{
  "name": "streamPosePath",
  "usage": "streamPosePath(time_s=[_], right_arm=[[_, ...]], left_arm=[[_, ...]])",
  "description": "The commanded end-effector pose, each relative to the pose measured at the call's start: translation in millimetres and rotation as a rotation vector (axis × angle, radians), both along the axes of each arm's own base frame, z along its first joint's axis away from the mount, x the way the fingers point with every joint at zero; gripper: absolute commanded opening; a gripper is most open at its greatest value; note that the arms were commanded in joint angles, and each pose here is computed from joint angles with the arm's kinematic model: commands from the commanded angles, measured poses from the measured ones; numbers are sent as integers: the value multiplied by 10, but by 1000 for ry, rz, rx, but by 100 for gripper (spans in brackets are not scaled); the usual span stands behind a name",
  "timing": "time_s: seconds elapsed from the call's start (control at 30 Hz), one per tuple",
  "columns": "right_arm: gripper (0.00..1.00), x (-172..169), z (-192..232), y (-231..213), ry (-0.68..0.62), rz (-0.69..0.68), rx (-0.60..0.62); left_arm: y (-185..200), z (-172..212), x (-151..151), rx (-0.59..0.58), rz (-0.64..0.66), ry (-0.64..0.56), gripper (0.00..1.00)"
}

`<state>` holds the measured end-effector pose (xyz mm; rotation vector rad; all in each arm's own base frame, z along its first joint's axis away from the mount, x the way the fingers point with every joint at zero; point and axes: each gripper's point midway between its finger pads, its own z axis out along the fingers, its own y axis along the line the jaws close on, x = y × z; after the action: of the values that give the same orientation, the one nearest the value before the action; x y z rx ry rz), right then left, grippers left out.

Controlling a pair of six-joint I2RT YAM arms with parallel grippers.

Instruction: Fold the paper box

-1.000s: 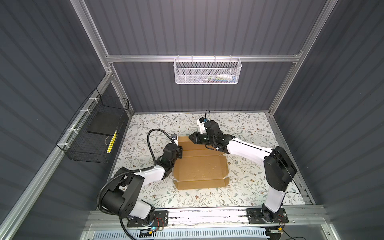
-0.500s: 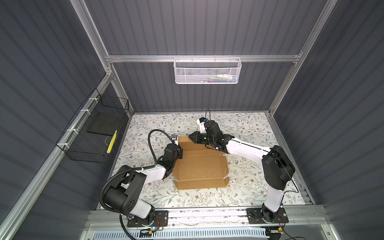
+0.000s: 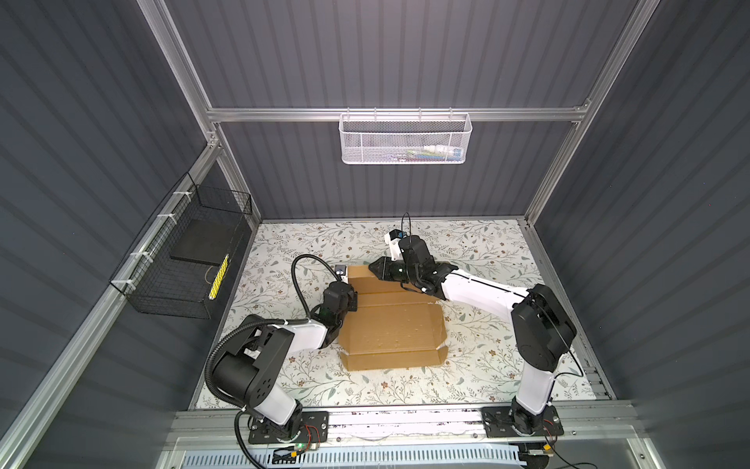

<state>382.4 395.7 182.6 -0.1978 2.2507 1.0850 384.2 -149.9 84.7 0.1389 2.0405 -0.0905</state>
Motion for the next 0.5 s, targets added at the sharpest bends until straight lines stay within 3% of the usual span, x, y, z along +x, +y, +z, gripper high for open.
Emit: streamPosePath(time_s=[0.0,0.47], right_arm=[[20,-4,-222,-62,46,-9,-53],[20,8,-245,-54,55,-9,-57]], left_arm=[[5,137,120,-28,46,-52,30],[45,96,160,-27,82,-61,11]])
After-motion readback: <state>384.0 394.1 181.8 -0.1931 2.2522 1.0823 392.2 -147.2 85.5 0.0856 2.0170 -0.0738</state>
